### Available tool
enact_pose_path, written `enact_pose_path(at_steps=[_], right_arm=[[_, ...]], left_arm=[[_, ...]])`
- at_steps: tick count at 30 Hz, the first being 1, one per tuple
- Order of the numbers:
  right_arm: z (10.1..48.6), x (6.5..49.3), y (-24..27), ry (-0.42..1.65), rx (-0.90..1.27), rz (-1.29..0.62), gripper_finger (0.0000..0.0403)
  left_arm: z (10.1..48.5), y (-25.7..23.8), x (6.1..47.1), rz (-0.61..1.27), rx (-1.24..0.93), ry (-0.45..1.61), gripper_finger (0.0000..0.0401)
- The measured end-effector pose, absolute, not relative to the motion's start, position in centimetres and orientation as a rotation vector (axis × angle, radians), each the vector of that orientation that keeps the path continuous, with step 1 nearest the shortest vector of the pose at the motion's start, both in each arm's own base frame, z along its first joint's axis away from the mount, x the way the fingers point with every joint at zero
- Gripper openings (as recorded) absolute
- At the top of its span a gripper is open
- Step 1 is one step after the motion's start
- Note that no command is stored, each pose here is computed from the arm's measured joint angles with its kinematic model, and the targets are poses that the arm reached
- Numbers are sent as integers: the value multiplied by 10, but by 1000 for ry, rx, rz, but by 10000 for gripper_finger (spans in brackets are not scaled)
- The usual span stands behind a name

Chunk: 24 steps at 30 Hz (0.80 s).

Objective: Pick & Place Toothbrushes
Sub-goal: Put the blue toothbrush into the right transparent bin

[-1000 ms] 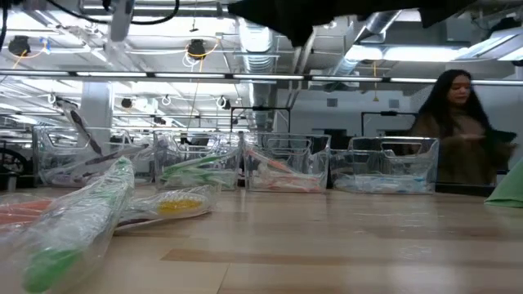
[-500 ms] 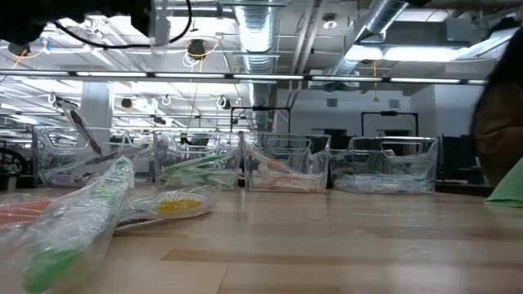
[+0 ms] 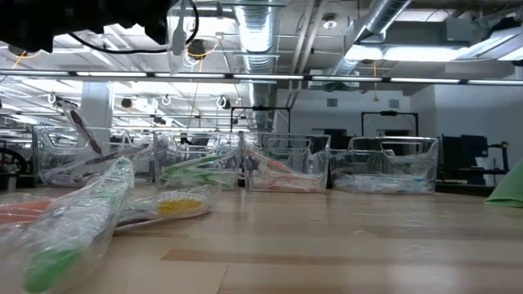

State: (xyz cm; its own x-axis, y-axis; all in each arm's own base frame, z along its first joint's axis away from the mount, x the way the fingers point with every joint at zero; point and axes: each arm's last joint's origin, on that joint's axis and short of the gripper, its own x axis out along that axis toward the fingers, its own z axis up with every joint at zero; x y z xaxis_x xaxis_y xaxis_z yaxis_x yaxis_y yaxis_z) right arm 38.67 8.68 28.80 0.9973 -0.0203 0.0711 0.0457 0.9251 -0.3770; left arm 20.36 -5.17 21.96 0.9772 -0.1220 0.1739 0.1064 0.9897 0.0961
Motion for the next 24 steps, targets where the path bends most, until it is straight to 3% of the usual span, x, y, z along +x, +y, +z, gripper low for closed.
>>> enact_pose_path(at_steps=[10,24], right_arm=[[291,391,81,-62,-398,49,204],[292,394,66,-83,-409,74,46]], left_arm=[[220,-43,206,-92,85,-183,7],[222,-43,205,-87,82,-201,7]])
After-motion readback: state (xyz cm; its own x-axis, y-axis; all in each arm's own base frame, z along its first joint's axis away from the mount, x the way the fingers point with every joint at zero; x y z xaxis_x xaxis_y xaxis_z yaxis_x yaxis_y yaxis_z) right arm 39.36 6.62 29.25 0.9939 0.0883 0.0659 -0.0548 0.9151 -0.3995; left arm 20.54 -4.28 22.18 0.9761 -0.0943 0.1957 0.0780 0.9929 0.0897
